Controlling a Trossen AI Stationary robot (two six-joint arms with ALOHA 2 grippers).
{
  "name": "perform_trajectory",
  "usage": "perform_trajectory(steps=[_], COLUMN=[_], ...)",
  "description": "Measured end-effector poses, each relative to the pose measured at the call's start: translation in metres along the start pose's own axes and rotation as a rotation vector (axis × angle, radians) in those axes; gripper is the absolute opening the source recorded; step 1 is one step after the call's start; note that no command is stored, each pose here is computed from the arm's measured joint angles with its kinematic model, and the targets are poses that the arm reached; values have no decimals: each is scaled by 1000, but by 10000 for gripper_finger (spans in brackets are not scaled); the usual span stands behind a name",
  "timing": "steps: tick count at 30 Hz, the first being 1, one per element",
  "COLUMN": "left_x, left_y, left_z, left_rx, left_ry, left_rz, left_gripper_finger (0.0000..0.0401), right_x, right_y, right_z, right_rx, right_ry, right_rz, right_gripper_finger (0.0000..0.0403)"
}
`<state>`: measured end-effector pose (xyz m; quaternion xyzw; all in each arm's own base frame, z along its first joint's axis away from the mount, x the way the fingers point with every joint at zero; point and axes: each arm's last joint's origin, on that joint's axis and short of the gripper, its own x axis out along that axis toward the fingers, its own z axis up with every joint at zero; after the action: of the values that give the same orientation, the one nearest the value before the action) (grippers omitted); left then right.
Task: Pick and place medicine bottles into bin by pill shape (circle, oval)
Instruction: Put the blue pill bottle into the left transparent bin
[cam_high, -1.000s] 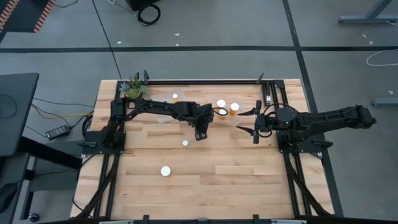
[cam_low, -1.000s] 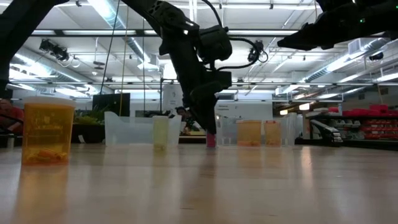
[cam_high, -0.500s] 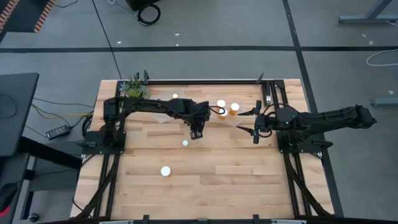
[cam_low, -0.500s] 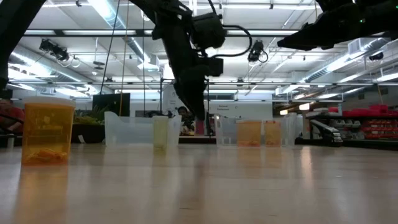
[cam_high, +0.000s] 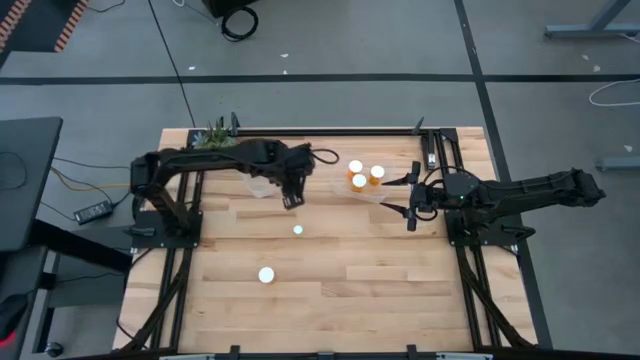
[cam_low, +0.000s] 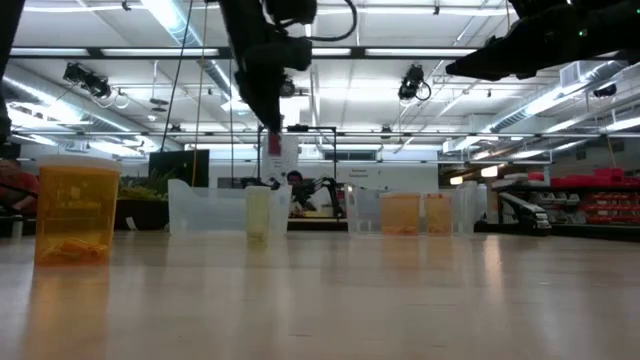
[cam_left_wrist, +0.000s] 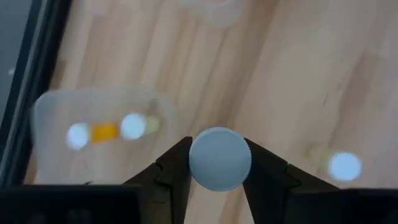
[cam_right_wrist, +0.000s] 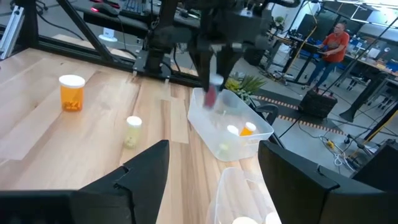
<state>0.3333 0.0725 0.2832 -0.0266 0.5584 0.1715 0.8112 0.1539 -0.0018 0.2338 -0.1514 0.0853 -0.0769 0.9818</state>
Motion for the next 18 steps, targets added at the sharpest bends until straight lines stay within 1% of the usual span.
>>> perform_trajectory(steps=[4, 6, 10, 13, 18], left_x=[-13, -13, 4, 20, 46], left_y=[12, 17, 30, 42, 67], left_z=[-12, -18, -41, -59, -86], left_rx=[-32, -41, -60, -77, -127], left_ry=[55, 72, 151, 203, 199], left_rz=[31, 66, 118, 135, 162], left_gripper_finger=[130, 122, 117, 128, 139], right_x=[0, 0, 0, 0, 0], right_y=[0, 0, 0, 0, 0], right_z=[0, 0, -1, 0, 0], right_rx=[0, 0, -1, 0, 3], right_ry=[2, 3, 7, 1, -6], right_rz=[1, 1, 2, 0, -2], right_gripper_finger=[254, 254, 254, 254, 254])
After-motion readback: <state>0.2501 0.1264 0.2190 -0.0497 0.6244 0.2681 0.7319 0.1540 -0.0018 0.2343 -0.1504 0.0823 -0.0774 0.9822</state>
